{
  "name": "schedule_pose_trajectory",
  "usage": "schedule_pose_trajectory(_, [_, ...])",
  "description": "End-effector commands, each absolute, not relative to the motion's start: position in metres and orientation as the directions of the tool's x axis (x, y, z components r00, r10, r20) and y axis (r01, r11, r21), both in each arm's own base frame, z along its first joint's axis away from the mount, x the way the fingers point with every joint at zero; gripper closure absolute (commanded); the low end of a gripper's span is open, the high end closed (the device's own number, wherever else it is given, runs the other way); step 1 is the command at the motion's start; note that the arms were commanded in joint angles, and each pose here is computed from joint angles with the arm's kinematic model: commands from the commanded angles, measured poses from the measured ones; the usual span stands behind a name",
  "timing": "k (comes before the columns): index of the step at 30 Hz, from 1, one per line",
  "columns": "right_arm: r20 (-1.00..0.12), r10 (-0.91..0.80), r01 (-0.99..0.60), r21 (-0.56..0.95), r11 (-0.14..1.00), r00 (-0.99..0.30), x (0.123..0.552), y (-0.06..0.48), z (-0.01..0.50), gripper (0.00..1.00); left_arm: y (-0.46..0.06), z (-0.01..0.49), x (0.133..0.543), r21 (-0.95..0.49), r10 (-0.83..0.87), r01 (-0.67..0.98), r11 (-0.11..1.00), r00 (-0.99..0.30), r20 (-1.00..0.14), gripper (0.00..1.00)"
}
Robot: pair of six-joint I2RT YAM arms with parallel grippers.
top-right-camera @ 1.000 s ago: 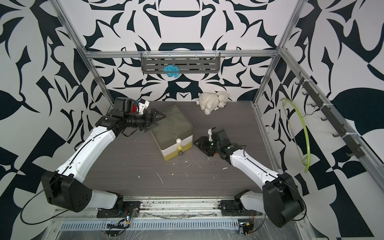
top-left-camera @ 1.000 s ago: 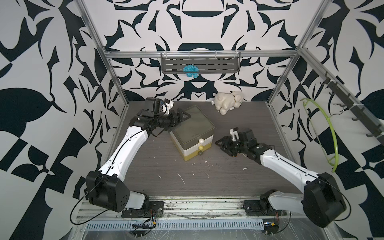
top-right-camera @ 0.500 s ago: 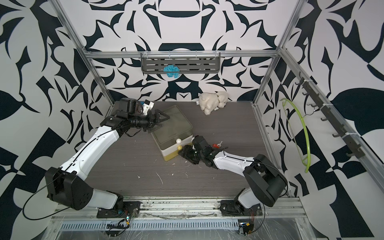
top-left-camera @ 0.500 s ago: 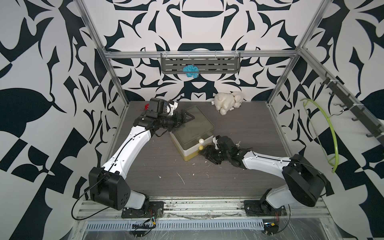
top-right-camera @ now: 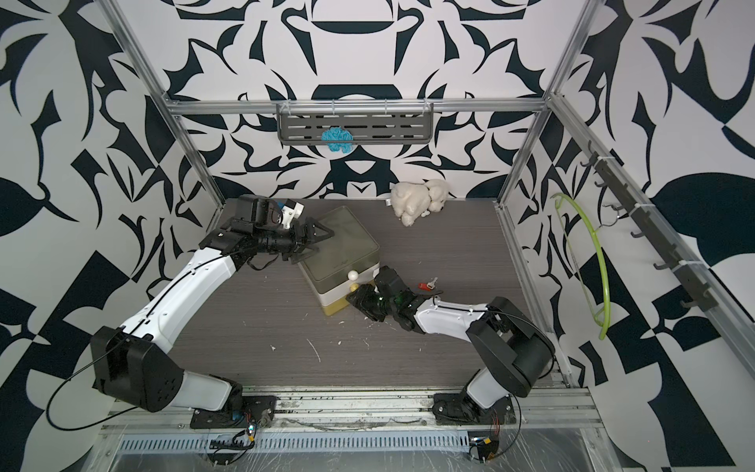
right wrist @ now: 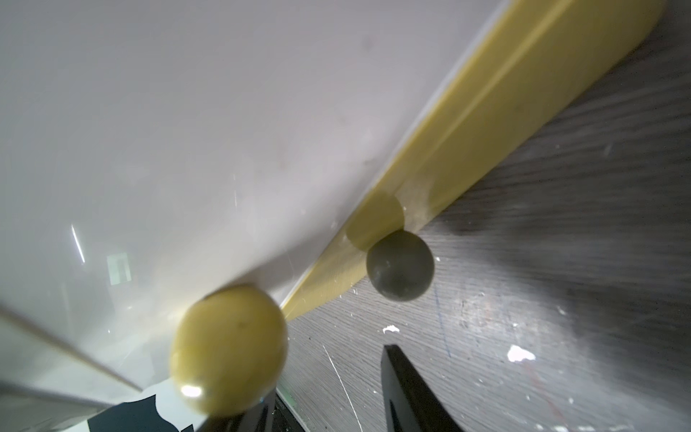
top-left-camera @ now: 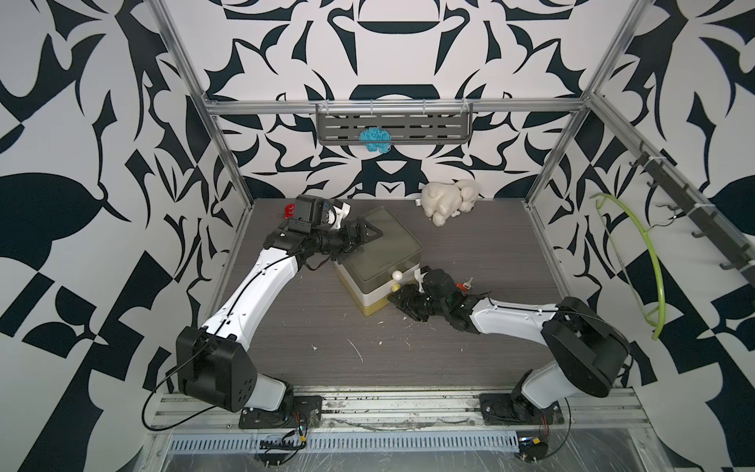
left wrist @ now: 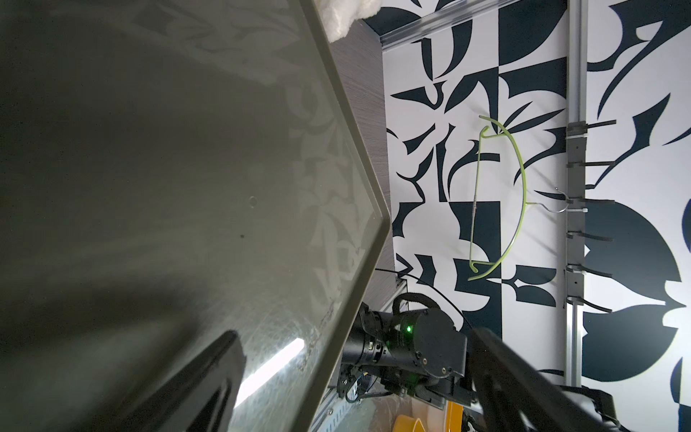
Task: Take the keys out of the drawer
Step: Open the drawer in the storage box.
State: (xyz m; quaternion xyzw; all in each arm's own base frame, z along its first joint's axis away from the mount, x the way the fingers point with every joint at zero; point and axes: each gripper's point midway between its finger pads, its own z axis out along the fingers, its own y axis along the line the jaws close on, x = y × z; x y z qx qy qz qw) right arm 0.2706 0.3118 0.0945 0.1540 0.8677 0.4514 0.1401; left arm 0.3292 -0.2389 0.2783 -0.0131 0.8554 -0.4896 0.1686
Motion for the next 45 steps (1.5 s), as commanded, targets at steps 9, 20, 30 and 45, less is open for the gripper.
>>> schedule_pose_trajectory(9, [-0.208, 0.481, 0.034, 0.893, 0.448, -0.852, 0.293, 0.309, 0.149, 0.49, -0.242, 0.276, 0.329, -0.845, -0.167, 0.155, 0.511, -0.947, -0.274, 0.01])
schedule_pose_trajectory(20, [-0.204, 0.520, 0.064, 0.890, 0.451, -0.830, 0.308, 0.313, 0.132, 0.53, -0.241, 0.276, 0.327, -0.845, -0.164, 0.154, 0.512, -0.948, -0.272, 0.01])
schedule_pose_trajectory(30, [-0.227, 0.587, 0.017, 0.925, 0.380, -0.777, 0.321, 0.311, 0.140, 0.56, -0.242, 0.276, 0.327, -0.845, -0.161, 0.157, 0.511, -0.948, -0.273, 0.01])
schedule_pose_trajectory(45, [-0.261, 0.592, 0.015, 0.908, 0.419, -0.762, 0.312, 0.295, 0.134, 0.90, -0.243, 0.273, 0.329, -0.845, -0.159, 0.151, 0.513, -0.951, -0.266, 0.01])
